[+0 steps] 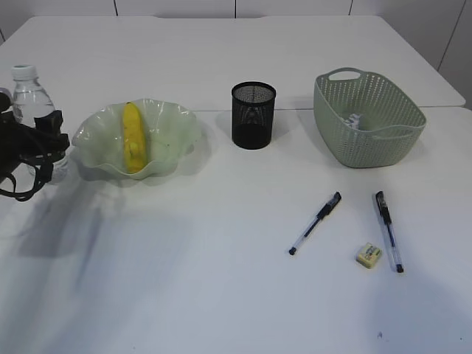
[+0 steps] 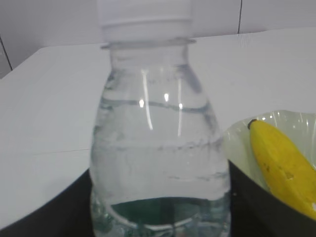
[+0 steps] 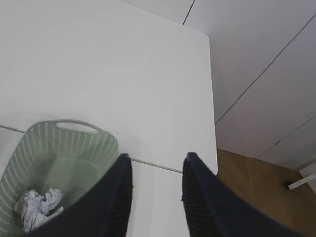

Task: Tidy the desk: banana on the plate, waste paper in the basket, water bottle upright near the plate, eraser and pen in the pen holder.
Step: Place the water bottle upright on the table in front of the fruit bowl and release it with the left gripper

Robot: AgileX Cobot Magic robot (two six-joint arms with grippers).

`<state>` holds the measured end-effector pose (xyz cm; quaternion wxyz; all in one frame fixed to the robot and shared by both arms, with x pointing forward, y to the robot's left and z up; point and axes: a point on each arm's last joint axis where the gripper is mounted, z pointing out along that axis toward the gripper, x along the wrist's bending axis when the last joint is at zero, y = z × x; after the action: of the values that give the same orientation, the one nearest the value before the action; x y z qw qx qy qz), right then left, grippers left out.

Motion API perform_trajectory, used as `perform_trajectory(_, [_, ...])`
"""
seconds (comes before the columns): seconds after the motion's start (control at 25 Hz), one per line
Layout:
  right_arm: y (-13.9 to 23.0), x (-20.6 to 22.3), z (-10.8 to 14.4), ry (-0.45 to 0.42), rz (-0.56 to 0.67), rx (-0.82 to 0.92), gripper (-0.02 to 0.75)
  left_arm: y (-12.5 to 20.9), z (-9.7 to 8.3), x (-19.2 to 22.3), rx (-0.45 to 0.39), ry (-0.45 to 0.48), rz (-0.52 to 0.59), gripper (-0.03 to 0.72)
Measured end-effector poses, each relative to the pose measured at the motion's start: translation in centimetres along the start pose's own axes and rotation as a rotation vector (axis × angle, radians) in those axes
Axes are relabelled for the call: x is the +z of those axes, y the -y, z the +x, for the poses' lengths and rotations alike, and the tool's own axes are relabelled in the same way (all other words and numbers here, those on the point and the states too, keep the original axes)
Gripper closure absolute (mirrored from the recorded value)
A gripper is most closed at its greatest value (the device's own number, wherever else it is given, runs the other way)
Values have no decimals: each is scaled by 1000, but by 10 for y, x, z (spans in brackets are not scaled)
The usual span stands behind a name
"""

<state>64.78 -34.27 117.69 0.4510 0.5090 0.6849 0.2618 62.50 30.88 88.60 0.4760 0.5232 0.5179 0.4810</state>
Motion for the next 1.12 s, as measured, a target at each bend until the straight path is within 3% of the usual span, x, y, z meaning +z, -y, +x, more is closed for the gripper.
perform_trajectory(1.12, [0,0,0,2,-1,-2,477,2,0,0,-2,-4,7,253])
